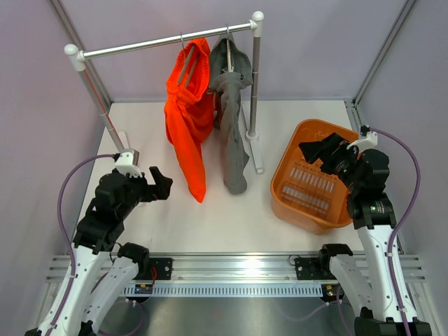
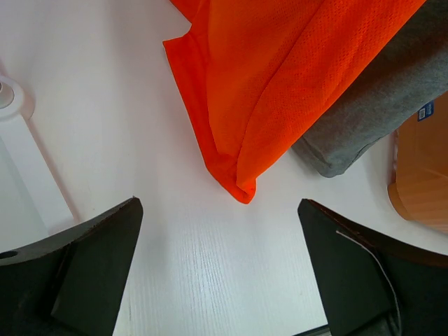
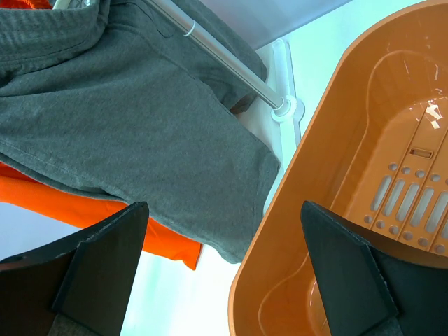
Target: Remove the shorts from the hanger
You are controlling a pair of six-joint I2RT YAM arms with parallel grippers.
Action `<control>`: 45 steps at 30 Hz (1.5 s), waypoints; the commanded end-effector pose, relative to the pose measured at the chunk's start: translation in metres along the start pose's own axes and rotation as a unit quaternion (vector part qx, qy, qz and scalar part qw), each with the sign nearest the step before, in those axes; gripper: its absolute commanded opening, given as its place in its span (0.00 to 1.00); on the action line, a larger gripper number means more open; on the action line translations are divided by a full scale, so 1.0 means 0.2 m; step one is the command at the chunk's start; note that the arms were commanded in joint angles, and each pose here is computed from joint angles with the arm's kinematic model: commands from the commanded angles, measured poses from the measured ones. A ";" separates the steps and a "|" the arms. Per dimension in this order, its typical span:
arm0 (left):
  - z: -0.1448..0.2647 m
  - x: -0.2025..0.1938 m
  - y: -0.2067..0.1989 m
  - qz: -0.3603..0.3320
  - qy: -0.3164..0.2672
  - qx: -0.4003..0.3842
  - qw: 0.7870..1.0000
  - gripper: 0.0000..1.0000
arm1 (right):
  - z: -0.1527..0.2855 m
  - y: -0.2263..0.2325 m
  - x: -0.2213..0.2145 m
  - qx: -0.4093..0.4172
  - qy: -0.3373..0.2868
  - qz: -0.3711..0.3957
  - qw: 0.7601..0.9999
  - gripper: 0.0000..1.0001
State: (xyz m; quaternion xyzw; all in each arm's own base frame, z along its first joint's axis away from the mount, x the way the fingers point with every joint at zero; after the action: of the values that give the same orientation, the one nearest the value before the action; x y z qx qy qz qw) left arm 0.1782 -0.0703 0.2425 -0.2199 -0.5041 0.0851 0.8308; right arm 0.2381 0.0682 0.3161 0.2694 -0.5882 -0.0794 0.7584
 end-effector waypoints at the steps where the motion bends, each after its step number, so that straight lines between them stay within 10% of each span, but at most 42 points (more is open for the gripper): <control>1: 0.01 0.05 -0.04 0.003 -0.023 -0.020 1.000 0.99 | 0.02 0.05 0.06 0.015 -0.015 0.010 1.000 0.99; 8: 0.04 0.11 -0.07 -0.005 -0.039 -0.028 0.999 0.99 | 0.03 0.05 0.06 0.016 -0.013 0.011 1.000 0.99; 22: 0.38 1.11 -0.64 -0.014 -0.252 -0.150 0.956 0.99 | 0.03 0.08 0.09 0.027 -0.010 0.011 1.000 0.99; 36: -0.11 1.62 -0.86 -0.109 -0.259 -0.114 0.953 0.92 | 0.01 0.12 0.13 0.039 0.001 0.002 0.999 0.99; 45: -0.43 1.51 -0.86 -0.141 -0.179 -0.098 0.969 0.86 | -0.01 0.11 0.13 0.033 0.010 0.006 0.999 1.00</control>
State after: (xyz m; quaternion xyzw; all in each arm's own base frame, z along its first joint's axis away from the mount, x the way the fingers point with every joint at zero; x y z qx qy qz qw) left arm 0.3911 -0.1345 0.5122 -0.2084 -0.6615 -0.0201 0.7201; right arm 0.2452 0.0746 0.3316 0.2876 -0.5715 -0.0672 0.7656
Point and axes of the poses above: each gripper's point midway between its finger pads, its own z axis back along the fingers, its own y axis along the line the jaws close on, x = y × z, the point moved 4 cm from there along z, back along the fingers, and after that the axes turned 10 degrees about z, right-handed, at the moved point
